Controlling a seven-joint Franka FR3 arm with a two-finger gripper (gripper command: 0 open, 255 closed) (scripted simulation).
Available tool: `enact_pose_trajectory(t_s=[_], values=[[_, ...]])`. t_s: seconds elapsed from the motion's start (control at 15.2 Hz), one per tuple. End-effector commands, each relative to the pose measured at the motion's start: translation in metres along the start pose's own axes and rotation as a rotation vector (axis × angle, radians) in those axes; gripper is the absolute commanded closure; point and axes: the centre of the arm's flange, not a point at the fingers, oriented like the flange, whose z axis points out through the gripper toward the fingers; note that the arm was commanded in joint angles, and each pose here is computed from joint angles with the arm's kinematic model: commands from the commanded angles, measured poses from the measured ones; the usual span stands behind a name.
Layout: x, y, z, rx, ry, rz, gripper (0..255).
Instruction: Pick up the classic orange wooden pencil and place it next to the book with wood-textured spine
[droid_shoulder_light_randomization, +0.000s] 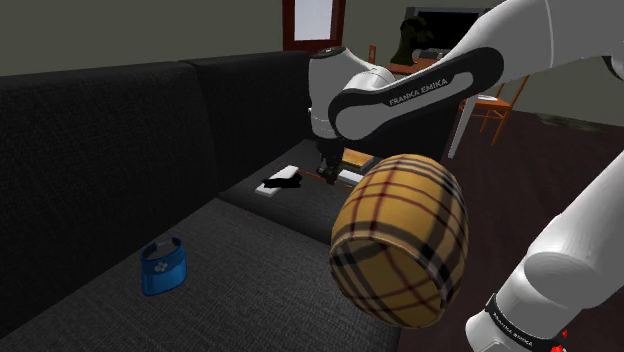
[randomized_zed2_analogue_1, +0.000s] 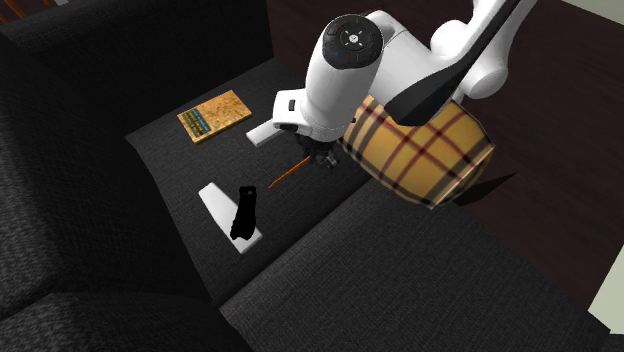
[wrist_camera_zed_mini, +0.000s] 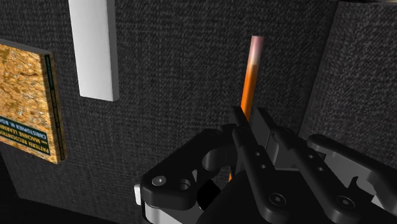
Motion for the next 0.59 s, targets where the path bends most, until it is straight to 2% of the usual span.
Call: enact_pose_trajectory(t_s=[0.0,0.53], values=[[-0.010,0.025,0.006,0.001,0.000,-0.001,255],[-0.056,0.117,0.029,0.001,0.000,-0.001,255]])
